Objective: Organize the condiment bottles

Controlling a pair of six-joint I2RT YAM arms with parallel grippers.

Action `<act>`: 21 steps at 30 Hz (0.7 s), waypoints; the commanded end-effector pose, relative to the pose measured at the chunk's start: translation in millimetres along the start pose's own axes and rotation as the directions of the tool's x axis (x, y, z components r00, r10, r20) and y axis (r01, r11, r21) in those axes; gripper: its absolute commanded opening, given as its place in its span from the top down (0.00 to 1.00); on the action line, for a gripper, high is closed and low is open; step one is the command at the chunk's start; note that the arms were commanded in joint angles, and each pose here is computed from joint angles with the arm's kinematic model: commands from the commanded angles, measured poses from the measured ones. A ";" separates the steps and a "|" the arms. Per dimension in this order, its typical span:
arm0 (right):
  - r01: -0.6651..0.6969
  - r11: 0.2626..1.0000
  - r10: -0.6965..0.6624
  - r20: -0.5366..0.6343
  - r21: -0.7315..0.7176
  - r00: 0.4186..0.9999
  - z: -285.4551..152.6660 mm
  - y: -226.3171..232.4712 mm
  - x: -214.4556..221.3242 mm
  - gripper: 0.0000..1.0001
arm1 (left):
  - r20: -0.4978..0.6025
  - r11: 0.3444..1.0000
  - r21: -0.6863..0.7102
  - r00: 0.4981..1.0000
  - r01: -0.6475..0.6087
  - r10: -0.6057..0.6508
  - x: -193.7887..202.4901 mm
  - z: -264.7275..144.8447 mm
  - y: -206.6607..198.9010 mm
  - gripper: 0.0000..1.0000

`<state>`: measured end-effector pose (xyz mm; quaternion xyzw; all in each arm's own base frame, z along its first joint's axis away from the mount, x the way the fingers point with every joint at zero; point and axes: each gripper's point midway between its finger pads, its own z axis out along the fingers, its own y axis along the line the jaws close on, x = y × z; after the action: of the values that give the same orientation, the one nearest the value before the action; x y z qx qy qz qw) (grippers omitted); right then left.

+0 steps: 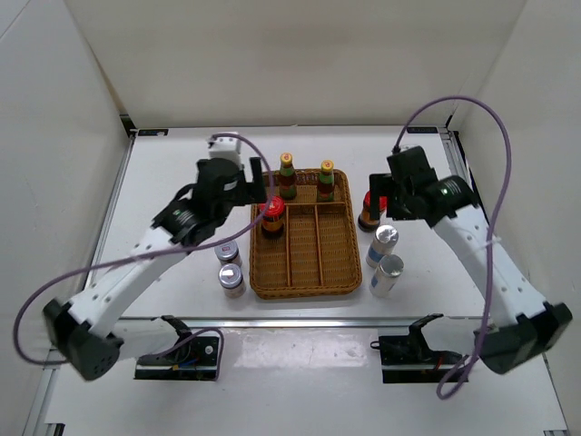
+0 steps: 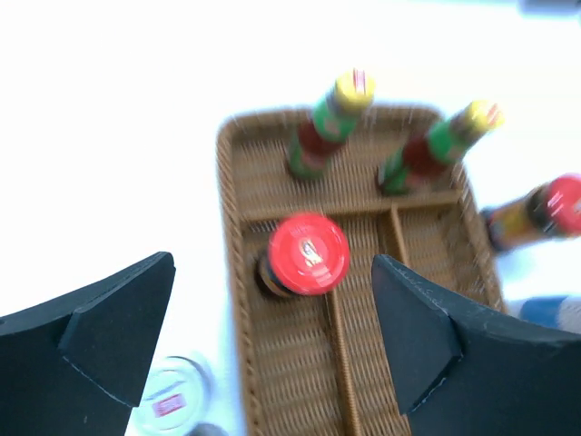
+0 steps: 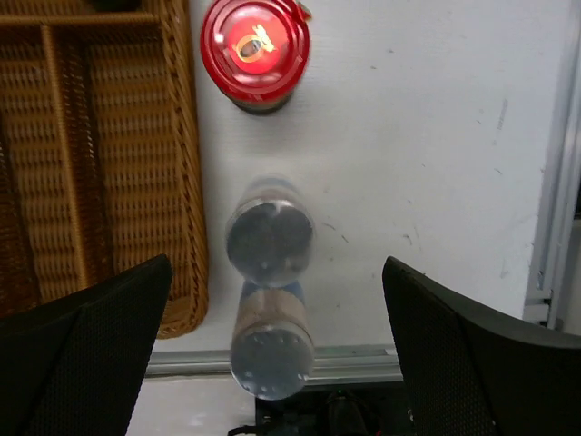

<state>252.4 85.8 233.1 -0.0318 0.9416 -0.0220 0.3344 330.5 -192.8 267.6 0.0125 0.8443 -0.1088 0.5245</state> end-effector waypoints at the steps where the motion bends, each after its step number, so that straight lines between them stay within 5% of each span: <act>1: 0.006 0.995 -0.007 -0.016 -0.102 1.000 15.3 14.7 -27.8 0.00 | 0.094 0.993 -0.106 0.993 -0.061 0.071 -19.8 -36.3 36.7 0.00; 9: -0.094 0.966 0.057 -0.156 -0.240 0.986 58.2 21.0 -44.5 0.00 | 0.013 0.961 -0.267 0.997 -0.073 0.080 53.0 -47.0 106.7 0.00; 21: -0.105 0.982 0.062 -0.258 -0.157 0.964 110.9 20.7 -41.6 0.00 | -0.006 0.953 -0.289 0.996 -0.085 0.087 46.3 -37.8 107.8 0.00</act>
<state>342.0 109.9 169.4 -0.0204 0.9770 0.0811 0.1959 285.5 -82.6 208.6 -0.0191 0.8566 0.0467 0.5135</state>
